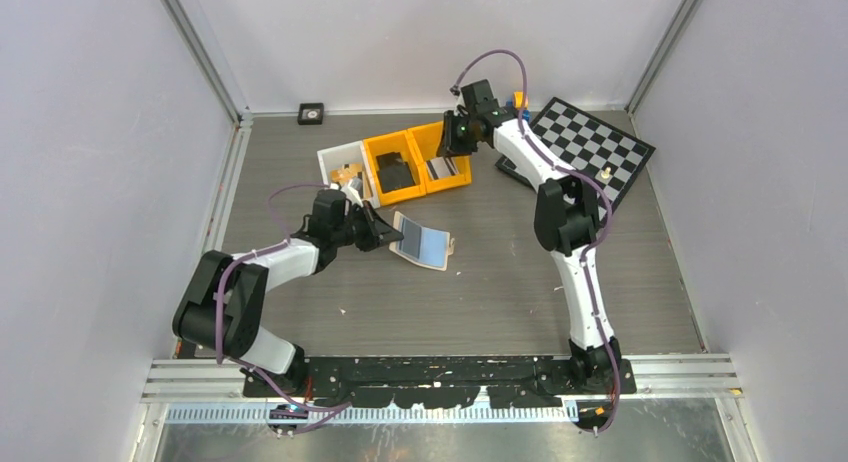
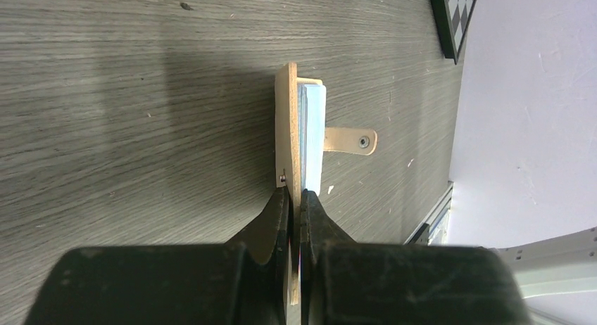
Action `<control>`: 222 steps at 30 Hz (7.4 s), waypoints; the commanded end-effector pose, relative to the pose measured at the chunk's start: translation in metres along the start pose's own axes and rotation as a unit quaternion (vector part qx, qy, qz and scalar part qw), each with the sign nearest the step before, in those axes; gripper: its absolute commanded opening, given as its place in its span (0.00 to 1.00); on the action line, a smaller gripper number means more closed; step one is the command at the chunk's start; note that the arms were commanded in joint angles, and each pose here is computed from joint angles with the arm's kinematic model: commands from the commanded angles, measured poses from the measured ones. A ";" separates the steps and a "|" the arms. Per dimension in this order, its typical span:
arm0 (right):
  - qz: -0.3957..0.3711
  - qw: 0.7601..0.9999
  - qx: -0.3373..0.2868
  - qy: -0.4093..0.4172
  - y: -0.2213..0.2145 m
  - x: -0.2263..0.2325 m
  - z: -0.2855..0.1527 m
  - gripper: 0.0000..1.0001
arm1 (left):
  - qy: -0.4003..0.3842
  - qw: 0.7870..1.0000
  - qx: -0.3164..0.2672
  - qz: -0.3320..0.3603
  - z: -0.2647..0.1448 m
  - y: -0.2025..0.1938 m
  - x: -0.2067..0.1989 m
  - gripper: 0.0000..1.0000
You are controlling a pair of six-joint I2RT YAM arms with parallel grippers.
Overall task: Take the credit cards out of the card holder
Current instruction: Place the credit card in the storage box, then remove the credit card from the card holder.
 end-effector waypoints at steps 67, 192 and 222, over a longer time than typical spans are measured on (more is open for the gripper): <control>0.089 0.993 0.064 0.049 -0.210 0.066 -0.032 0.11 | -0.047 0.990 0.048 0.126 0.024 -0.015 -0.054 0.05; 0.147 0.927 -0.216 0.270 -0.147 0.090 -0.145 0.89 | -0.333 0.934 -0.126 -0.040 -0.065 0.058 -0.070 0.00; 0.108 0.894 -0.241 0.362 -0.146 0.123 -0.173 0.69 | -0.374 0.923 -0.086 0.016 -0.067 0.040 -0.103 0.00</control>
Point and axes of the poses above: each gripper's point midway between its finger pads, its own z axis out along the fingers, its own x axis along the line the jaws close on, y = z × x, the point moved 4 cm from there along -z, back along the fingers, and after that the axes turned 4 degrees about -z, right-handed, at the moved point
